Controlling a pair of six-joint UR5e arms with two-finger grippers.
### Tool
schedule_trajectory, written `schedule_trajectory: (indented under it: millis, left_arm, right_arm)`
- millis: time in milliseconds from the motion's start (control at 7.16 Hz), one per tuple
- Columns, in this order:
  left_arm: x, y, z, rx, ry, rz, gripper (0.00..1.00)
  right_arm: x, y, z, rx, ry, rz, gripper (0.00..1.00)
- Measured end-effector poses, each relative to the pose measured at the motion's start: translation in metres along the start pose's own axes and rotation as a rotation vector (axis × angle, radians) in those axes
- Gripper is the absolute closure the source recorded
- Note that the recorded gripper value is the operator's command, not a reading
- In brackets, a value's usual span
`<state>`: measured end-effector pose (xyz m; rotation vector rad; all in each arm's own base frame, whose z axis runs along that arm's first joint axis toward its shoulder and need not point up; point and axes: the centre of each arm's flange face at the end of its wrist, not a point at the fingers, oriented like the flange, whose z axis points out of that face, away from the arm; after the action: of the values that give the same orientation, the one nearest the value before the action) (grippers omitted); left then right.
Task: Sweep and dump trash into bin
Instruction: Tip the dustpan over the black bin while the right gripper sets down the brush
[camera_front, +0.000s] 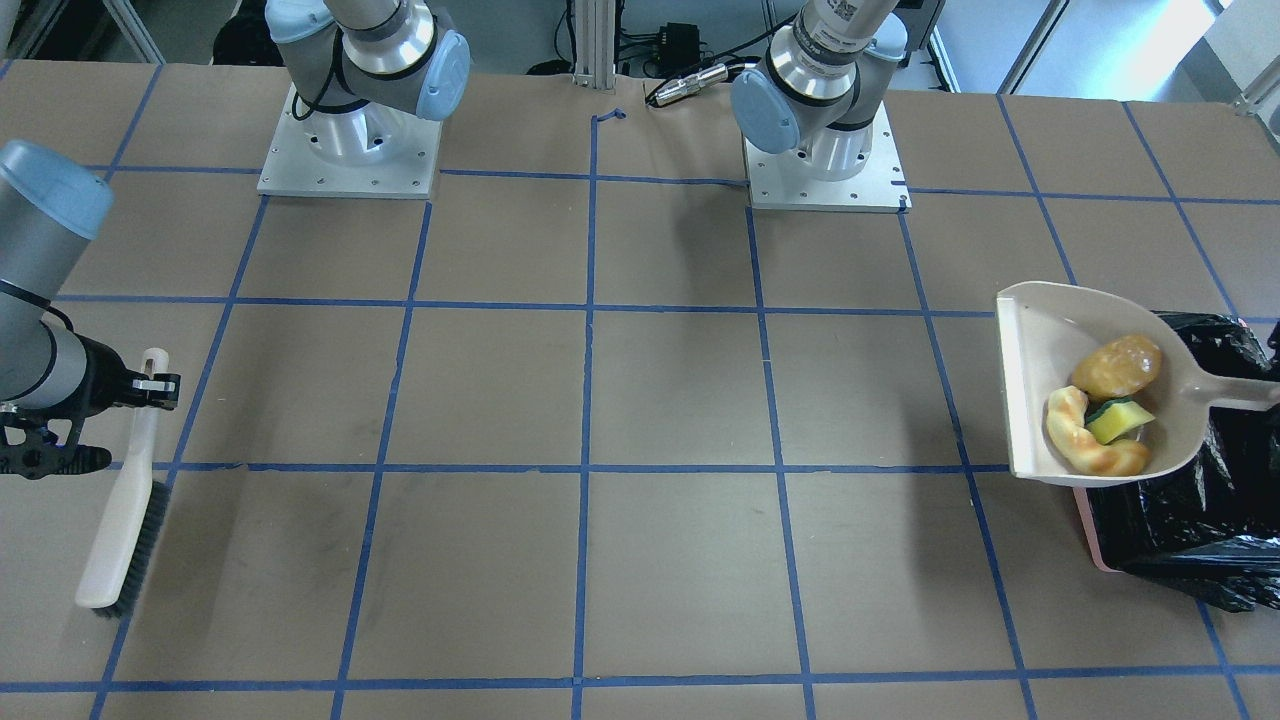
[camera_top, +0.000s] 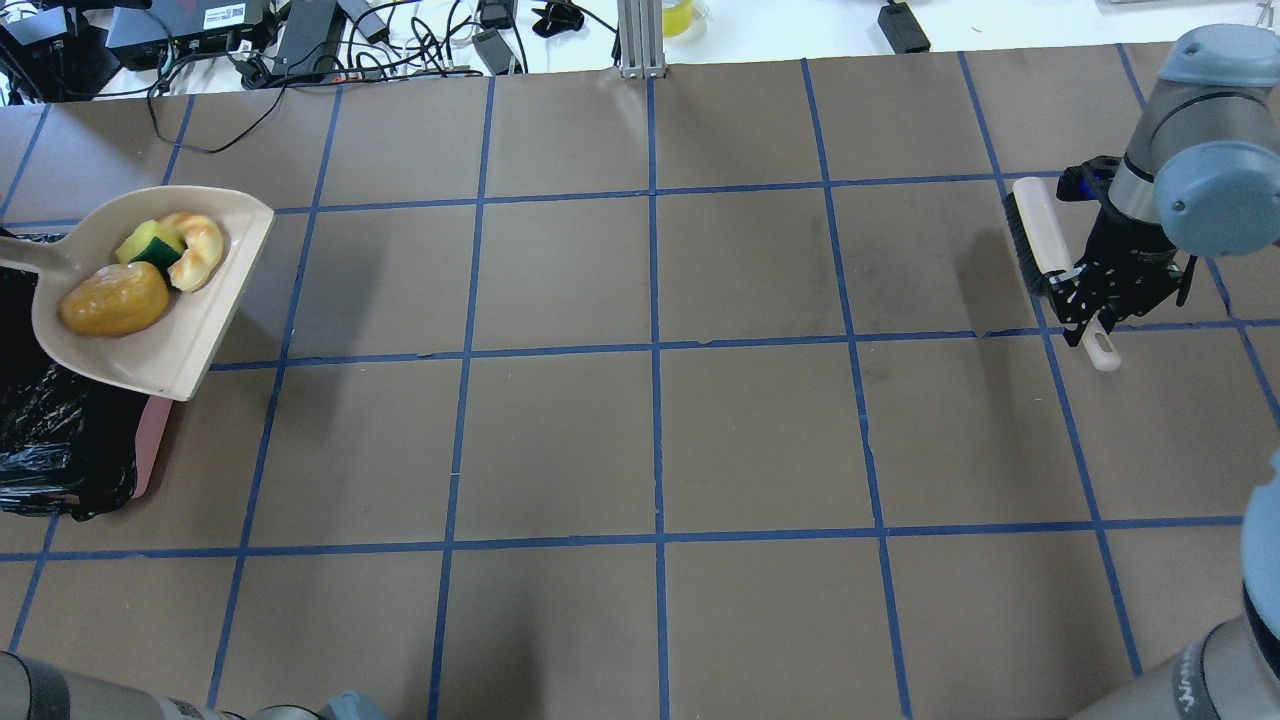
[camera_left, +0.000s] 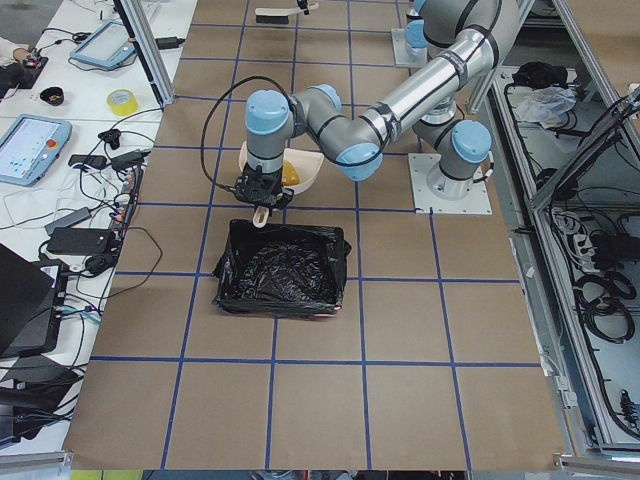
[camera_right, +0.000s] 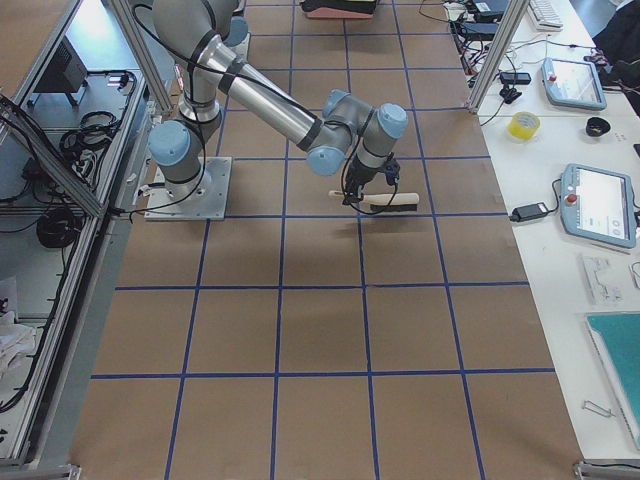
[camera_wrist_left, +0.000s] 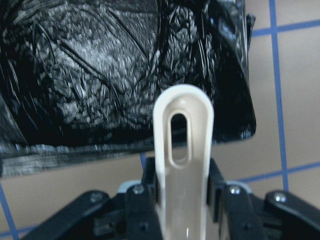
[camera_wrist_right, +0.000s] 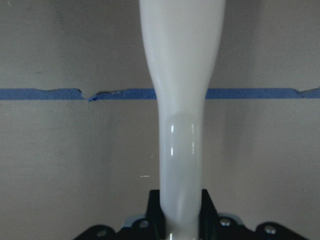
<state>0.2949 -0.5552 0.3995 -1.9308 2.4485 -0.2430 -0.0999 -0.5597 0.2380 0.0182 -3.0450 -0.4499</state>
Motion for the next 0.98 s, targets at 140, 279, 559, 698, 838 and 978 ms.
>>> schedule_trajectory:
  millis: [140,279,559,698,838,978]
  left_arm:
    - [-0.013,-0.035,0.003,0.022,-0.012,0.052,1.0]
    - [-0.024,-0.066,0.006,0.042,-0.015,0.104,1.0]
    - [-0.025,-0.115,0.014,0.139,0.018,0.237,1.0]
    - [-0.02,-0.128,0.021,0.173,0.045,0.3,1.0]
    - [-0.013,-0.135,0.022,0.217,0.102,0.37,1.0]
    - [-0.005,-0.138,0.019,0.262,0.169,0.441,1.0]
  right_arm:
    - [0.001,-0.004,0.006,-0.009,-0.006,-0.003,0.96]
    - [0.002,-0.007,0.01,-0.014,-0.012,-0.005,0.96]
    - [0.001,-0.008,0.013,-0.018,-0.017,-0.01,0.77]
    - [0.001,-0.008,0.015,-0.019,-0.02,-0.011,0.32]
    - [0.001,-0.01,0.016,-0.011,-0.019,-0.009,0.16]
    - [0.002,-0.013,0.017,0.002,-0.016,-0.008,0.04]
